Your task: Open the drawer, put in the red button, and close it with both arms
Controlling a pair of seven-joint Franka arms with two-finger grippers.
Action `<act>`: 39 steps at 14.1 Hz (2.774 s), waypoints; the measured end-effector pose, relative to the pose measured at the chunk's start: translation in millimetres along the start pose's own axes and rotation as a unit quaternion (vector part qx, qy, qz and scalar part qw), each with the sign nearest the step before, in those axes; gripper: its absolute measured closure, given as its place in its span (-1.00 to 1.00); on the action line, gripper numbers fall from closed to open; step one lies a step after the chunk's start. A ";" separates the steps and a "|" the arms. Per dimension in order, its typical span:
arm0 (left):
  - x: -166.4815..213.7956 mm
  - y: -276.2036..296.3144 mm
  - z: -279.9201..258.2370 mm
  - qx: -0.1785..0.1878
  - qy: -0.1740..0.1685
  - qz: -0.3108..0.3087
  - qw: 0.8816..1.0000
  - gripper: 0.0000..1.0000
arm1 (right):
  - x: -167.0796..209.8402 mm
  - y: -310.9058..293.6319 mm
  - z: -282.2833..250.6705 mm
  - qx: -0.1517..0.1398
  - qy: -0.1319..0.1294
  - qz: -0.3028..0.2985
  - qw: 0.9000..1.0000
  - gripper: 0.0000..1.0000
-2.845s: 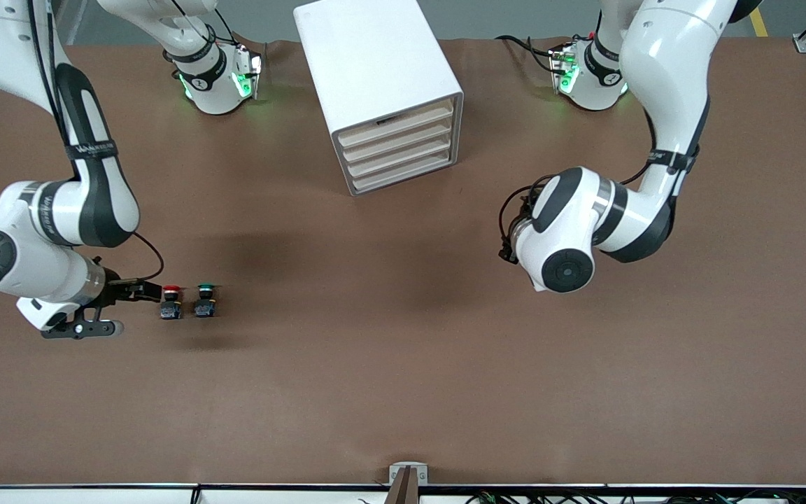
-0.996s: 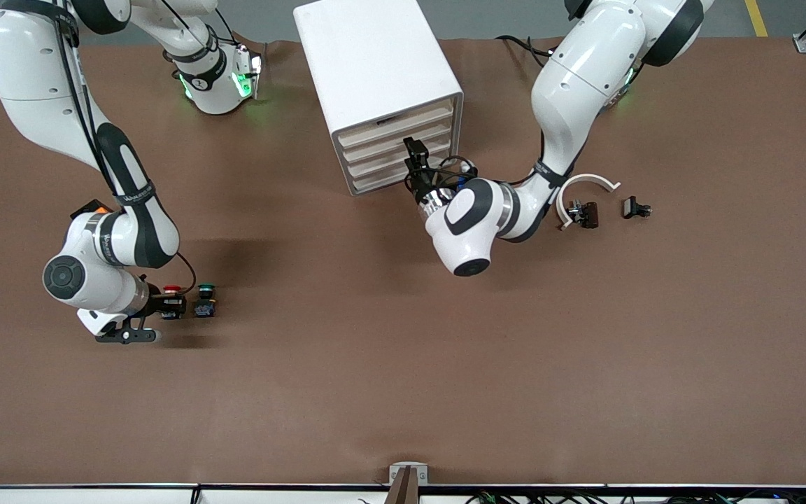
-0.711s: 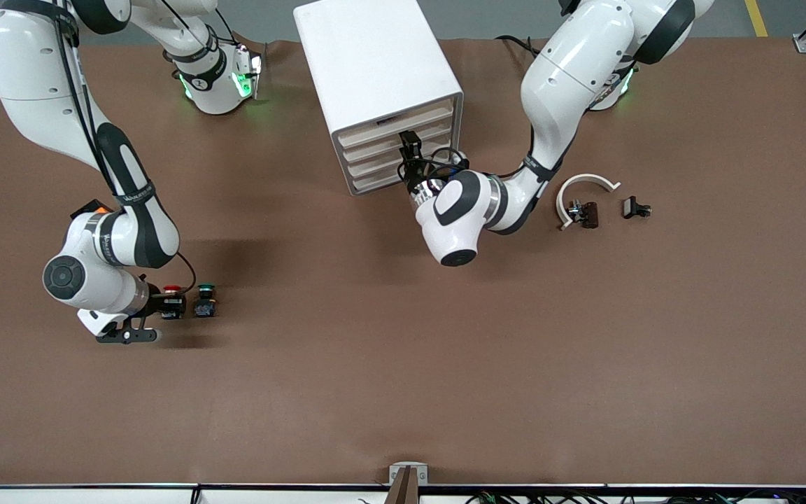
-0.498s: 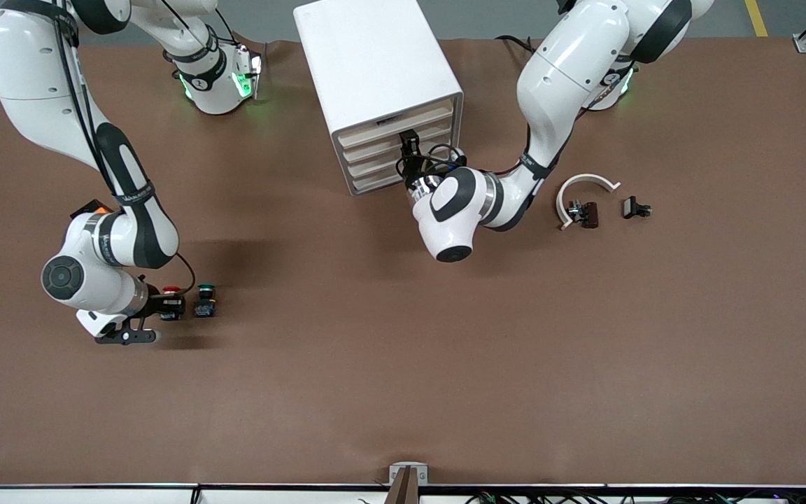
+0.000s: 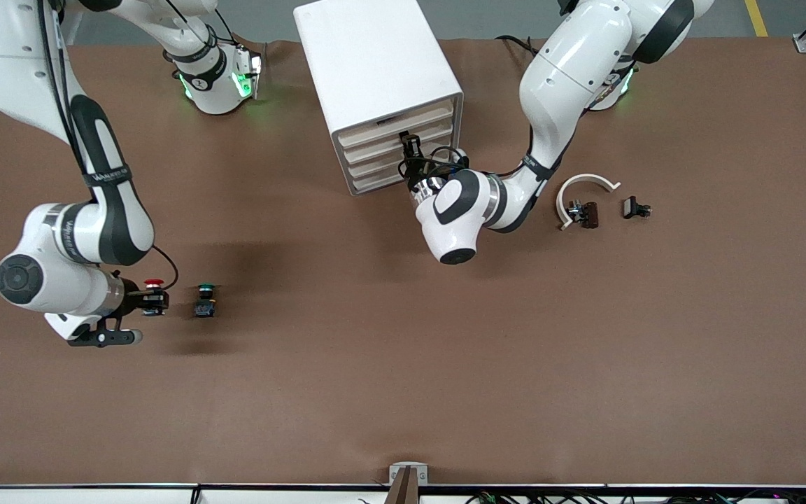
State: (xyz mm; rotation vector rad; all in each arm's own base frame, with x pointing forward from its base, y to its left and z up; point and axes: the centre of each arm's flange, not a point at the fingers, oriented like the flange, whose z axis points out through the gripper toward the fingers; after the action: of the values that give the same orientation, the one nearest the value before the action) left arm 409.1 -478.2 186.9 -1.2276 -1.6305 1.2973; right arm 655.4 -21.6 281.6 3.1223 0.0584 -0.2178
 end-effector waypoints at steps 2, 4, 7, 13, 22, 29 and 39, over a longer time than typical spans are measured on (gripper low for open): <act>3.5 1.7 -8.0 -0.001 -0.006 -0.002 1.000 0.83 | -3.6 -4.7 -27.5 0.002 -0.008 0.002 1.000 0.17; 8.9 4.0 -22.7 -0.003 -0.018 -0.004 1.000 0.83 | -9.1 -16.3 -50.7 0.002 -0.017 0.013 1.000 0.17; 15.3 6.2 -49.9 -0.018 -0.037 -0.005 0.999 0.83 | -23.5 -51.0 -82.7 -0.001 -0.033 0.042 0.999 0.17; 25.8 8.0 -86.7 -0.042 -0.056 -0.006 0.998 0.83 | -64.9 -132.5 -146.7 -0.021 -0.058 0.113 0.992 0.17; 33.0 14.5 -132.0 -0.103 -0.104 0.017 0.989 -0.07 | -164.9 -364.6 -207.9 -0.078 -0.036 0.294 0.952 0.17; 51.0 -21.7 -217.4 -0.213 -0.090 0.050 0.972 -1.00 | -222.6 -499.8 -180.6 -0.005 -0.014 0.466 0.884 0.17; 110.2 -133.5 -300.6 -0.415 0.196 0.232 0.858 -1.00 | -194.9 -530.5 -99.2 0.010 -0.022 0.573 0.819 0.17</act>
State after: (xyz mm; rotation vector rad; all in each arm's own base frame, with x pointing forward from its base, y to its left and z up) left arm 621.0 -290.0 386.9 -2.3423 -1.6695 0.4636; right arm 456.1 502.7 402.4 2.5399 -1.7127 -0.2325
